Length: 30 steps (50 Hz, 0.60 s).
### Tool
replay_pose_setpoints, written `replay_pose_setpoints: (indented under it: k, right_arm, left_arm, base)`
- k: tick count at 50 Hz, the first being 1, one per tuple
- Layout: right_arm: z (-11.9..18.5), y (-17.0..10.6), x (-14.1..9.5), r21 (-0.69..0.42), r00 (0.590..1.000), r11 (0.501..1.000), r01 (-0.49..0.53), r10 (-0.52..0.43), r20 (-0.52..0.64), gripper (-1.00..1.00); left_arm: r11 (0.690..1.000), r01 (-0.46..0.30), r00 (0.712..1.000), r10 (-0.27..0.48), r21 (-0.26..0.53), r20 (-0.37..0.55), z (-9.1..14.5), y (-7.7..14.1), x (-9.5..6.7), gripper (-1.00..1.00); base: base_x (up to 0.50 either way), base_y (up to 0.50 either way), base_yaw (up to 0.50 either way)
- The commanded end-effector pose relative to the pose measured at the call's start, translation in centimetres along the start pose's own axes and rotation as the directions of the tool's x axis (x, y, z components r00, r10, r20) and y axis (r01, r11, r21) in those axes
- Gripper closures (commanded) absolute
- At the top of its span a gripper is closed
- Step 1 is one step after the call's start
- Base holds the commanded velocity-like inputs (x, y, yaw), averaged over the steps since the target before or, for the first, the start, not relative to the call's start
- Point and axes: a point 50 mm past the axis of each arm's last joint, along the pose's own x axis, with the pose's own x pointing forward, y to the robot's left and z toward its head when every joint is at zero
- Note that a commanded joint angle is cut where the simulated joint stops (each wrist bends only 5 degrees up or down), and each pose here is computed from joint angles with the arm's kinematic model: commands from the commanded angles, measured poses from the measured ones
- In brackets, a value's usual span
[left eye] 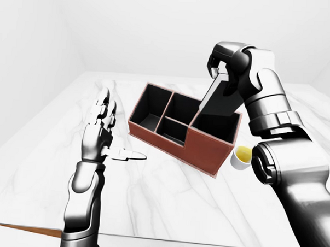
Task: Pick up the book and place it in the right compartment of the caddy.
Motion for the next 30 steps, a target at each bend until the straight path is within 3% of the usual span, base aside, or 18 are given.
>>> replay_pose_setpoints:
  k: [1, 28, 30]
  right_arm:
    - [-0.5, -0.1, 0.7, -0.056, 0.996, 0.996, 0.067, -0.070, -0.048, 1.00]
    - [-0.7, 0.9, 1.1, -0.091, 0.994, 0.994, 0.066, -0.073, -0.076, 1.00]
    - [-1.4, 2.0, 1.3, -0.117, 0.992, 0.992, 0.045, -0.058, -0.108, 1.00]
  left_arm:
    - [1.000, -0.003, 1.000, 0.003, -0.002, -0.005, -0.1, 0.2, -0.1, -1.00]
    - [1.000, -0.012, 0.999, 0.012, -0.008, -0.046, -1.1, 0.8, 0.1, -1.00]
    - [1.000, -0.017, 0.999, 0.016, -0.011, -0.043, -1.0, 1.0, -0.1, -1.00]
  base:
    - [0.00, 0.00, 0.00]
    - [0.00, 0.00, 0.00]
    - [0.00, 0.00, 0.00]
